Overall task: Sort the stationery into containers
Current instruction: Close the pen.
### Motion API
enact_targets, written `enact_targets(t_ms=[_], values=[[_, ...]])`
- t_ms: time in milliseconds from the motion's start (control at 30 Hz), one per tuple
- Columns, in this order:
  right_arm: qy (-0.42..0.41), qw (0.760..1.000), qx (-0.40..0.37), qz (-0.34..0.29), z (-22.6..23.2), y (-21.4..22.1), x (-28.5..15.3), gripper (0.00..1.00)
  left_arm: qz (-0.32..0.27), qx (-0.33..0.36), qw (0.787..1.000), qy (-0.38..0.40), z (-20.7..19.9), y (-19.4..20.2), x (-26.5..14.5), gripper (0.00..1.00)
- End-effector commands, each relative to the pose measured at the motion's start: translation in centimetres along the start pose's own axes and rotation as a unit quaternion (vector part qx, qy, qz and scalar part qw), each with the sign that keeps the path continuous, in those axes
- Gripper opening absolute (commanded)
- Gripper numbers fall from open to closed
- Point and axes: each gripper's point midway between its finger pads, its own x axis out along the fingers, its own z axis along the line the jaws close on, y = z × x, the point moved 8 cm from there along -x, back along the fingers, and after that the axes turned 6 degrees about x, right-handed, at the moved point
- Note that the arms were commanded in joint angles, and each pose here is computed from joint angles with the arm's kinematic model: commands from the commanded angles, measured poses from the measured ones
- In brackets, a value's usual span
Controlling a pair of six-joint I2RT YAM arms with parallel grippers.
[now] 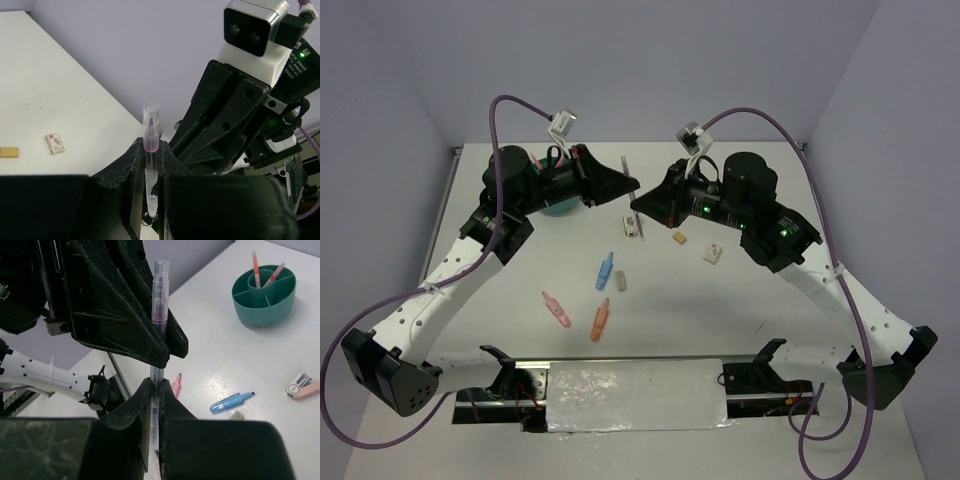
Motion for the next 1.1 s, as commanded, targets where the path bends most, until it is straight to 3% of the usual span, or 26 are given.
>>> enact_targets(t_ms=[0,67,100,267,300,333,400,467,500,600,833,1067], values=[[-0.031,0.999,-0.019,-0.027,1.4,-1.0,-0.6,0.00,-0.016,0.027,0.997,0.063,-1.8,-1.3,0.0,0.00],[-0.048,0.998,-0.022,-0.021,1.6,-1.0,-0.2,0.20,-0.022,0.037,0.995,0.090,-2.6,-1.4,-0.3,0.00],[-0.053,0.998,-0.018,-0.018,1.7,-0.9,0.0,0.38,-0.022,0.039,0.994,0.100,-2.8,-1.3,-0.5,0.00],[-0.083,0.996,-0.003,-0.014,1.8,-0.7,1.2,0.42,-0.040,0.056,0.990,0.122,-4.1,-2.1,-1.0,0.00],[-0.085,0.996,0.002,-0.014,1.8,-0.7,1.3,0.41,-0.042,0.057,0.990,0.125,-4.3,-2.3,-1.0,0.00],[-0.085,0.996,0.001,-0.015,1.8,-0.8,1.5,0.24,-0.041,0.056,0.989,0.127,-4.2,-2.3,-0.9,0.00],[-0.083,0.996,-0.001,-0.021,1.9,-1.2,1.4,0.00,-0.039,0.056,0.991,0.119,-4.0,-2.3,-0.8,0.00],[-0.082,0.996,-0.006,-0.026,2.1,-1.6,1.2,0.00,-0.039,0.067,0.991,0.105,-3.7,-2.4,-0.7,0.22],[-0.083,0.996,-0.008,-0.028,2.2,-1.7,1.0,0.00,-0.032,0.062,0.994,0.088,-3.4,-2.2,-0.7,0.47],[-0.077,0.997,-0.011,-0.026,2.0,-1.5,0.9,0.00,-0.045,0.082,0.994,0.052,-3.3,-3.0,-1.0,0.66],[-0.072,0.997,-0.009,-0.013,1.6,-0.5,0.8,0.00,-0.075,0.081,0.994,0.013,-1.9,-6.2,-0.9,0.70],[-0.064,0.998,-0.012,-0.010,1.5,-0.7,0.8,0.00,-0.078,0.074,0.994,0.025,-1.8,-6.9,-0.6,0.61]])
